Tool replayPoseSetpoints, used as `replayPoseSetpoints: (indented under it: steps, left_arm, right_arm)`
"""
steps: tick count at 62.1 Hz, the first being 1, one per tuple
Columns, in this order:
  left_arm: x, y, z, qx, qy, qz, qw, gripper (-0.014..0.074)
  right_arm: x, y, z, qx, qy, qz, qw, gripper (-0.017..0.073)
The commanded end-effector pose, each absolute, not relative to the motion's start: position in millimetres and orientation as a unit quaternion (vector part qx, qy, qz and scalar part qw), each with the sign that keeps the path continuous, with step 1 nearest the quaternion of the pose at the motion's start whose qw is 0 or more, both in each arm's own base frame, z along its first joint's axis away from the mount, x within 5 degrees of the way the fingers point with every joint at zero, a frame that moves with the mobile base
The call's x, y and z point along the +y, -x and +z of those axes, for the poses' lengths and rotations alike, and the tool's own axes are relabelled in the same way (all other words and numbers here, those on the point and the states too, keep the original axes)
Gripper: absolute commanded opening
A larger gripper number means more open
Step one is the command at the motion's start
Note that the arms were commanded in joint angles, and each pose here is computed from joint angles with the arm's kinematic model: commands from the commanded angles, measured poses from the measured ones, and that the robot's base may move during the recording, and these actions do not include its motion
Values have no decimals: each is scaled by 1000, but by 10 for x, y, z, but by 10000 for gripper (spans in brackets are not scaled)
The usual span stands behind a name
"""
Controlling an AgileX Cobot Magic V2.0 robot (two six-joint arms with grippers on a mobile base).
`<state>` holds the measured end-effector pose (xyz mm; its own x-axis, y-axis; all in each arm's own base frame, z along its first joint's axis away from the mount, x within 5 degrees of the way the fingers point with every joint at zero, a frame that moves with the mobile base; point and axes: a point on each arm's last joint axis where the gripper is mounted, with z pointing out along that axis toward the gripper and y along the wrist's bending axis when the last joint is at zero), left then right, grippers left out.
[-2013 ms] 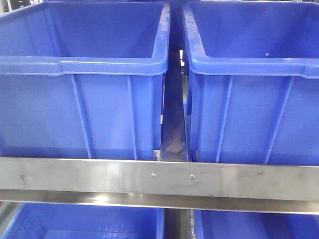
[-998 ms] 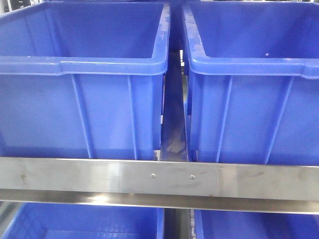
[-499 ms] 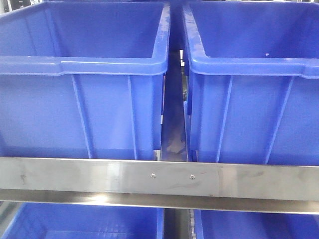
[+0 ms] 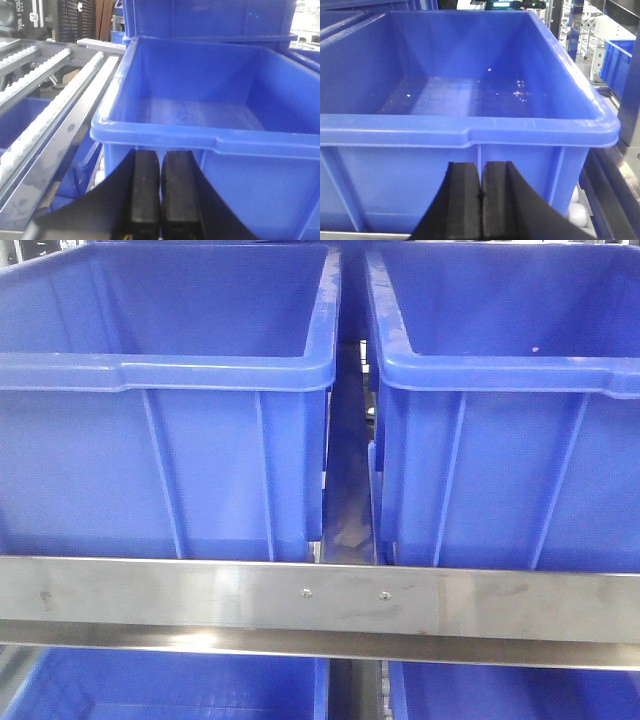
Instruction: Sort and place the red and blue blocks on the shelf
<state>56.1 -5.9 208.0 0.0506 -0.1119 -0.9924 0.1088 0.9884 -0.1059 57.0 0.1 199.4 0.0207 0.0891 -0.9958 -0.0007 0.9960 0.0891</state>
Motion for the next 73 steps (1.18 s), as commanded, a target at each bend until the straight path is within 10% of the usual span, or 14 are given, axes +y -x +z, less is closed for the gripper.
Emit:
replayPoseSetpoints:
  steps: [1,73]
  left_arm:
    - [-52,-553,2066,661,5,-80,746,125]
    - [-51,-551,2074,659,5,-80,748,125]
  right_arm:
    - [-8,-535,2158,650,-32,27,759,56]
    - [-8,-535,2158,650,-32,27,759,56]
